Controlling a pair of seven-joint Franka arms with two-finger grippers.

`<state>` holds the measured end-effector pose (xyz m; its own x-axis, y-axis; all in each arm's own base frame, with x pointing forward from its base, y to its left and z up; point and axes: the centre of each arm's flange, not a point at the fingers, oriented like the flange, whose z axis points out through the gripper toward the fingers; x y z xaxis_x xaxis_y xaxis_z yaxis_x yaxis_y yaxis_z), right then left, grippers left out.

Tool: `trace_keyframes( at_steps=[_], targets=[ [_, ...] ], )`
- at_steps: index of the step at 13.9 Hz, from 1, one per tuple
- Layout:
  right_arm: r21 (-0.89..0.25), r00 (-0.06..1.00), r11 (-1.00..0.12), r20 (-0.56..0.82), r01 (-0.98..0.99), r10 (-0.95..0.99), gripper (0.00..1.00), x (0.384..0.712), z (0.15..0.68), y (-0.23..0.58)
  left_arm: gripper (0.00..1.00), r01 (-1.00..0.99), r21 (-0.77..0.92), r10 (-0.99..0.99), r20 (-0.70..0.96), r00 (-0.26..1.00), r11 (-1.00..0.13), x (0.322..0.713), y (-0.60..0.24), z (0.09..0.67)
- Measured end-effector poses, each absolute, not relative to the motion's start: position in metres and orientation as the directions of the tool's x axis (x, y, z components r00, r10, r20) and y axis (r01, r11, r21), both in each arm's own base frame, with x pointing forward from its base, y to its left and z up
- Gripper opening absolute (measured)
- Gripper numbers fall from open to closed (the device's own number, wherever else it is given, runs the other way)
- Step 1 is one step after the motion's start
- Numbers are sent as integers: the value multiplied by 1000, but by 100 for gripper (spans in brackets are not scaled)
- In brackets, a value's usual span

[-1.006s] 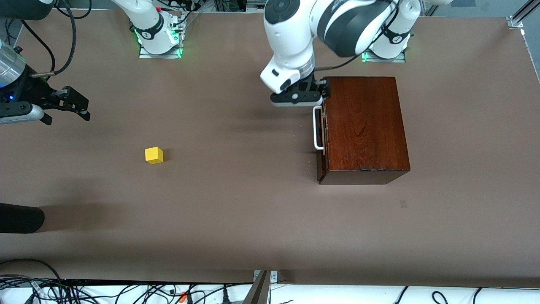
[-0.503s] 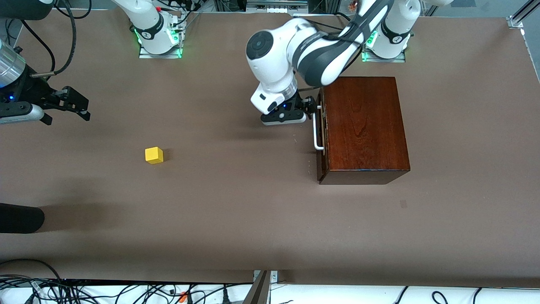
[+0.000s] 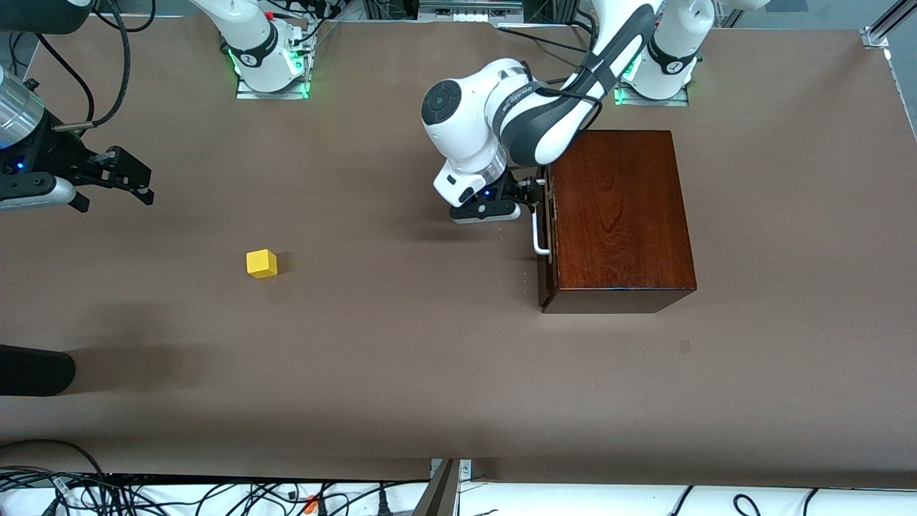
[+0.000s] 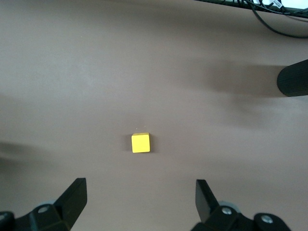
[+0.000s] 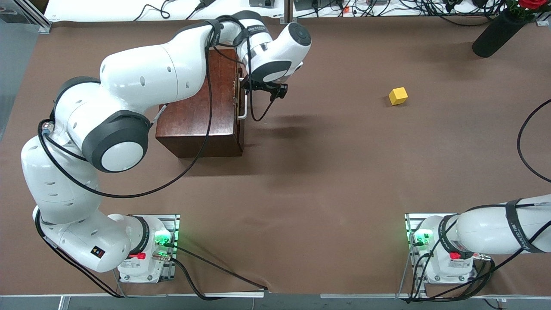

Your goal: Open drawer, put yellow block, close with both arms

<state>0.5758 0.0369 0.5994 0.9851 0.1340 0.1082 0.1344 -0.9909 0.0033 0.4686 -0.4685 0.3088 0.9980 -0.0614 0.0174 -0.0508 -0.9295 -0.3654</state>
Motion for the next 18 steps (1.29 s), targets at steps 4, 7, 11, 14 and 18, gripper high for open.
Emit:
trace_keyframes(
  at_steps=[4,7,11,14,18],
  targets=[
    [3,986,-991,104,134,134,100,575,599,37,100,-60,-388,-78,30,997,-920,470,-461,296],
    [3,986,-991,104,134,134,100,575,599,37,100,-59,-395,-75,26,997,-917,471,-458,288],
    [3,985,-991,104,135,135,100,575,599,37,100,-16,-384,-35,41,999,-923,472,-460,277],
    [3,985,-991,104,136,135,100,575,599,38,100,3,-383,-17,50,999,-924,472,-460,277],
    [3,985,-990,103,142,142,100,575,599,41,100,31,-375,8,64,998,-926,471,-463,276]
  ],
)
